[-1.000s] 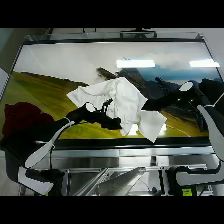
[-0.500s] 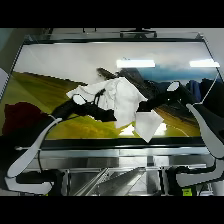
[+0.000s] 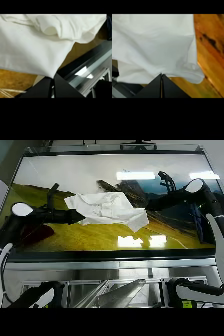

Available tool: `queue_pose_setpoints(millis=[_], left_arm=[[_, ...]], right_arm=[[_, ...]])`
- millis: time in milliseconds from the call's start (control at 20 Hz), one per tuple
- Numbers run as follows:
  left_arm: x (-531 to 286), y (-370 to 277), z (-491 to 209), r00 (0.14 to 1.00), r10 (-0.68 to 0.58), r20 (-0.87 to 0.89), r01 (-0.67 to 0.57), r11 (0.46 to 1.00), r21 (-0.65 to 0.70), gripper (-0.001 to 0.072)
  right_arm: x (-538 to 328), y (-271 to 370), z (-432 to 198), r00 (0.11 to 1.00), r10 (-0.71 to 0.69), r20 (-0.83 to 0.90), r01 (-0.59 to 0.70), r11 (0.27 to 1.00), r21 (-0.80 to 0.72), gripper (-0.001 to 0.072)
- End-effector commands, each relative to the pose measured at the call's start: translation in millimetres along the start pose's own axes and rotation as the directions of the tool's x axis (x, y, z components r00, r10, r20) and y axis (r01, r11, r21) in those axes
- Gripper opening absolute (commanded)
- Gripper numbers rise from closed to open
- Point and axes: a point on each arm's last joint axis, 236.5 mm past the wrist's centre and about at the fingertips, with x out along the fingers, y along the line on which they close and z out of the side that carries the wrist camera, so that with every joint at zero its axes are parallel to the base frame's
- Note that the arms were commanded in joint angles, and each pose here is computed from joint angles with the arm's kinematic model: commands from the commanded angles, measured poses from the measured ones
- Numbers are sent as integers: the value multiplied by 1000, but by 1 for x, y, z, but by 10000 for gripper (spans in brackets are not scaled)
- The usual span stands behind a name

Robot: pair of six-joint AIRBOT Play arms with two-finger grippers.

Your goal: Fold the shirts.

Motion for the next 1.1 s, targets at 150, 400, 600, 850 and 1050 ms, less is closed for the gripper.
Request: queue_pose_setpoints(millis=[150, 400, 600, 850, 1050], left_arm=[[-16, 75, -65, 996, 94, 3, -93, 987, -129, 27], [-14, 135, -105, 988, 146, -45, -152, 941, -303, 27], [-11, 145, -110, 991, 92, -99, -120, 935, -333, 26], [-6, 152, -101, 988, 46, -146, -95, 931, -352, 24], [-9, 153, -90, 989, 47, -138, -92, 936, -340, 24]], right_arm=[[24, -27, -45, 993, -40, -111, 53, 991, 120, 19], [25, -77, -84, 978, -112, -177, 155, 955, 252, 19], [20, -82, -80, 984, -98, -149, 137, 949, 282, 41], [34, -81, -77, 983, -100, -153, 129, 972, 198, 714], [60, -68, -95, 968, -39, -248, 85, 981, 175, 714]])
